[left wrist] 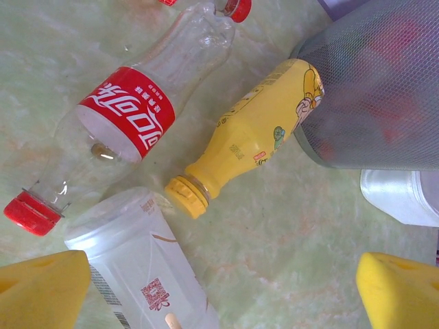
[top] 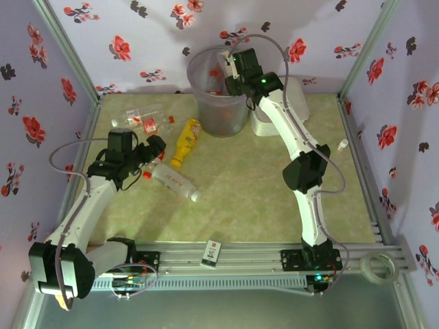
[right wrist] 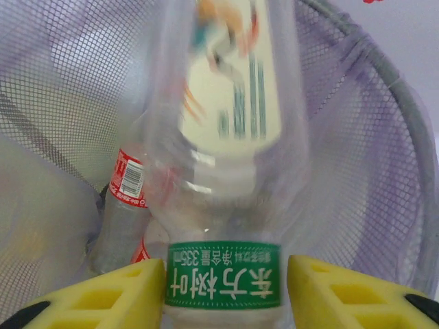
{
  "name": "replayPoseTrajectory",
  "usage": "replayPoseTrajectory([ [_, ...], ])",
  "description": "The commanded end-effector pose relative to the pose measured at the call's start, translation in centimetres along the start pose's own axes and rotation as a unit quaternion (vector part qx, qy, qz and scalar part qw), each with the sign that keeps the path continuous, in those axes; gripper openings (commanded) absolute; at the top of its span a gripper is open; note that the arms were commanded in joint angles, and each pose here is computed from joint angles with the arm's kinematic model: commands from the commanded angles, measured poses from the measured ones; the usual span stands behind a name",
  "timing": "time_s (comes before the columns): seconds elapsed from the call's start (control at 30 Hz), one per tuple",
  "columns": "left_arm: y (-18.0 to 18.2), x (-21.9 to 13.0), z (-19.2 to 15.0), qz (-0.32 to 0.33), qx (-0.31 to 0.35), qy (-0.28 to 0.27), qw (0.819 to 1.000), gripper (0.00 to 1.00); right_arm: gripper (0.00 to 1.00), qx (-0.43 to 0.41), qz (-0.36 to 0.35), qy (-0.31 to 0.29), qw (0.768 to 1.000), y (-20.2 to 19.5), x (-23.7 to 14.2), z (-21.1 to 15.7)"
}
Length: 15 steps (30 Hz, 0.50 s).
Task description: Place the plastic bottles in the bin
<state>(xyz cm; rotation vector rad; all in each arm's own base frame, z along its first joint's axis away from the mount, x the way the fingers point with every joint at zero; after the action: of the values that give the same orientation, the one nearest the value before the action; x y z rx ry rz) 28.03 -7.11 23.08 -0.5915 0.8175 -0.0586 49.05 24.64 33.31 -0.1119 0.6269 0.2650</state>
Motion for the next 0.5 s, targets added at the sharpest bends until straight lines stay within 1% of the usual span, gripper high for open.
replayPoseTrajectory([
  [0.0,0.3,0.0,-0.2,0.011,0.014,0.000,1.000,1.00,0.58,-0.007,-0.012,0.011,1.000,-0.2,0.9,-0.6],
  [0.07,0.3,0.0,-0.3,0.014,0.015,0.000,1.000,1.00,0.62,-0.006,-0.012,0.008,1.000,-0.2,0.8,-0.5],
  [0.23,0.4,0.0,-0.2,0.019,0.019,0.001,1.000,1.00,0.63,-0.005,-0.002,0.002,1.000,0.0,0.6,-0.1],
  [0.37,0.5,0.0,-0.1,0.027,0.026,0.003,0.999,1.00,0.64,0.003,0.022,-0.021,1.000,0.3,-1.0,1.4],
  [0.47,0.7,-0.1,0.0,0.041,0.035,0.003,0.999,1.00,0.68,0.010,0.039,-0.043,0.998,0.5,-2.9,2.7],
])
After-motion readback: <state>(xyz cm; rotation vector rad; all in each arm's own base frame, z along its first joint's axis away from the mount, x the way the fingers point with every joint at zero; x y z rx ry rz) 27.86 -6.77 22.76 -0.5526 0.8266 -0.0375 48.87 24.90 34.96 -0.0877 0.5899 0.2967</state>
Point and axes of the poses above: each hand's point on the last joint's axis, 136 mm out from that joint toward the fingers, its own x axis out along the fingers, its own y axis along the line the jaws close on, z = x × y, the point moved 6 cm from there along -x, back along the fingers, and after that the axes turned 9 degrees about x, right-handed, at the moved point
